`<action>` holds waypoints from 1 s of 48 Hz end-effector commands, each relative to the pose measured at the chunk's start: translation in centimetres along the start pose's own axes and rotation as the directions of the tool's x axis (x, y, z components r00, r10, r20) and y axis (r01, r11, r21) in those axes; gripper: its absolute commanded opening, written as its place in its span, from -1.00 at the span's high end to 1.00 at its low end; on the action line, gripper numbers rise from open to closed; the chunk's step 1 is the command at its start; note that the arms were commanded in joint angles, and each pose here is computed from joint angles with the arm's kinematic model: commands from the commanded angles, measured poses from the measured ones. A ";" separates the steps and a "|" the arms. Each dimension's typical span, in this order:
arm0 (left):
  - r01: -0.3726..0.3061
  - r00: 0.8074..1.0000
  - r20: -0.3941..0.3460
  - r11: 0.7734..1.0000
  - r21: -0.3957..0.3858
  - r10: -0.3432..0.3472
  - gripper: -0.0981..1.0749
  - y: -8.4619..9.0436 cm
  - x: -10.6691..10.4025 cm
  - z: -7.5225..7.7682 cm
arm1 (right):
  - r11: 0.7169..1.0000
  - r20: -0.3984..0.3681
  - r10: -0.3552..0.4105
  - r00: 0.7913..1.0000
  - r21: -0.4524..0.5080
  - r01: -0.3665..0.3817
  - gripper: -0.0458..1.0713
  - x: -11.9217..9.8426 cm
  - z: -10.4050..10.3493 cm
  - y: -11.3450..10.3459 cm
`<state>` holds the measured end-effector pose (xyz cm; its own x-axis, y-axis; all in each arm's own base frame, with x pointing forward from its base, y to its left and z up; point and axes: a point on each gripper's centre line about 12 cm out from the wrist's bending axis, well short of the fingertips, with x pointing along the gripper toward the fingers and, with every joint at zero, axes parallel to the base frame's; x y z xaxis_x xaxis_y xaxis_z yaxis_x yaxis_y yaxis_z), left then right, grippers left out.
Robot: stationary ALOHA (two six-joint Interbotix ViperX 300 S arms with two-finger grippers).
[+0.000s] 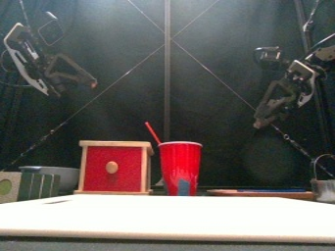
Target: Place salmon sushi into bowl
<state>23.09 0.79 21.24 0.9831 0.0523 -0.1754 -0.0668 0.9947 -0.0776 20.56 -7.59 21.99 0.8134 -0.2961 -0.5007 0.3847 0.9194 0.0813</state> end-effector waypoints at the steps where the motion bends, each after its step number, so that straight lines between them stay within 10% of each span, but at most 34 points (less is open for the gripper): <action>1: -0.008 1.000 0.021 0.999 -0.031 0.009 0.63 0.0 0.2 0.6 | 0.999 0.102 0.042 0.994 -0.015 -0.040 -0.72 -0.2 2.4 1.1; 19: -0.164 0.984 -0.121 0.924 -0.345 0.129 -0.01 0.8 1.7 -2.0 | 0.992 0.332 0.108 0.937 -0.101 -0.079 -0.36 1.7 9.9 3.3; 33: -0.328 0.941 -0.253 0.787 -0.522 0.225 -0.59 1.5 4.2 -3.6 | 0.986 0.362 0.108 0.926 -0.155 -0.055 0.36 6.0 14.4 3.8; 48: -0.479 0.878 -0.355 0.581 -0.658 0.322 -0.62 2.4 6.3 -4.9 | 0.992 0.342 0.065 0.938 -0.127 -0.023 0.72 12.2 18.4 2.9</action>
<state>27.43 2.94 14.69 0.7848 0.3150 -0.5338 -0.6108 0.5390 -0.5800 38.36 -12.27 29.67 0.9316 -0.2897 -0.2195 0.2912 0.9563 -0.0266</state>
